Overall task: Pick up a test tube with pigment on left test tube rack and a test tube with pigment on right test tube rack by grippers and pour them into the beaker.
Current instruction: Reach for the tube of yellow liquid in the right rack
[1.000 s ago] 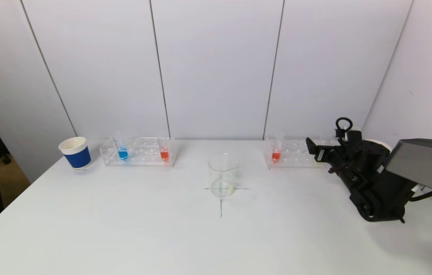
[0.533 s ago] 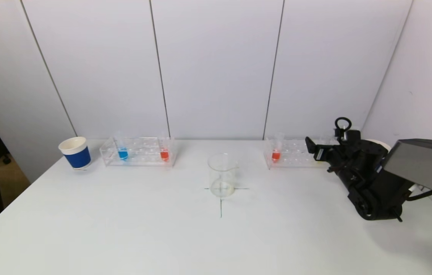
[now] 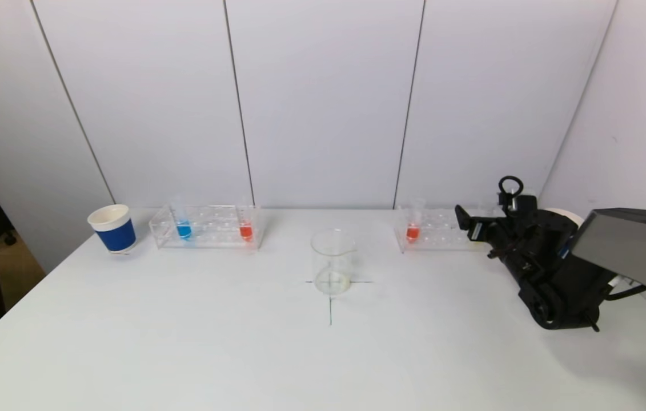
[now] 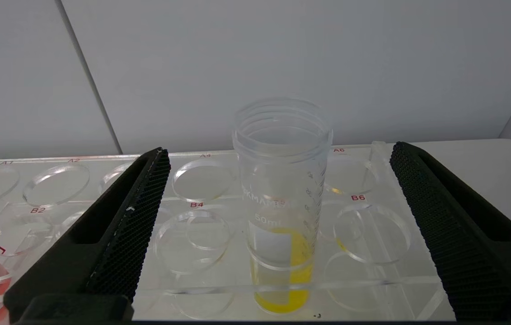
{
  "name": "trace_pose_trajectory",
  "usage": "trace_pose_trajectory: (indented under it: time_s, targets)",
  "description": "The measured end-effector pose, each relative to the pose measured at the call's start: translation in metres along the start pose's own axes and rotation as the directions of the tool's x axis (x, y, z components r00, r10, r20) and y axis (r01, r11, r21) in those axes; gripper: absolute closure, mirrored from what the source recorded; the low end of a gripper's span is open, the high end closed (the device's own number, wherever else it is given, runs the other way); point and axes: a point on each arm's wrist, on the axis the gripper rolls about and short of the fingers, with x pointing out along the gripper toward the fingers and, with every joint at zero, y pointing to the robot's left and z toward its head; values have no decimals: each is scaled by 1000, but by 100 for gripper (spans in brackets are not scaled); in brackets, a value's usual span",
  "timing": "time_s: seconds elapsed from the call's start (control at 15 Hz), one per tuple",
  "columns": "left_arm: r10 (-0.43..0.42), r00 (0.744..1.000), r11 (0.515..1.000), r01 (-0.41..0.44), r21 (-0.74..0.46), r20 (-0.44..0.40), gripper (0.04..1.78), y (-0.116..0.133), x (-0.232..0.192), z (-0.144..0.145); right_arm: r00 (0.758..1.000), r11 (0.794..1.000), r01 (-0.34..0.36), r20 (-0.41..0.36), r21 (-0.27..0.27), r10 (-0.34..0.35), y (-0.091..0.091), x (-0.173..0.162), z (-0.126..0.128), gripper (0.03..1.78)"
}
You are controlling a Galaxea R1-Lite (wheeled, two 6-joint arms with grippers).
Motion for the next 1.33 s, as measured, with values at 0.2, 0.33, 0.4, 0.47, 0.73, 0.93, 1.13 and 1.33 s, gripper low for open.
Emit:
trace_pose_trajectory:
  time_s: [0.2,0.33,0.4,0.47,0.73,0.93,1.13,1.33]
  targets:
    - [-1,1000,1000,1,0,0,6,0,0,0,1000,1000,6,-4,-4,-6,1,-1,-1,4]
    - [0,1000,1000,0,0,0,6,0,0,0,1000,1000,4,-6,-5,-4,1,-2,-1,4]
    - [0,1000,1000,0,0,0,6,0,0,0,1000,1000,5,-7,-6,-5,1,-2,-1,4]
    - [0,1000,1000,0,0,0,6,0,0,0,1000,1000,4,-7,-7,-5,2,-2,-1,4]
    - [0,1000,1000,0,0,0,6,0,0,0,1000,1000,4,-3,-7,-4,2,-1,0,4]
    - [0,1000,1000,0,1,0,6,0,0,0,1000,1000,4,-1,-7,-4,2,-1,0,4]
    - [-1,1000,1000,1,0,0,6,0,0,0,1000,1000,4,2,-6,-4,2,-1,1,4]
    - [0,1000,1000,0,0,0,6,0,0,0,1000,1000,4,4,-6,-4,2,0,1,4]
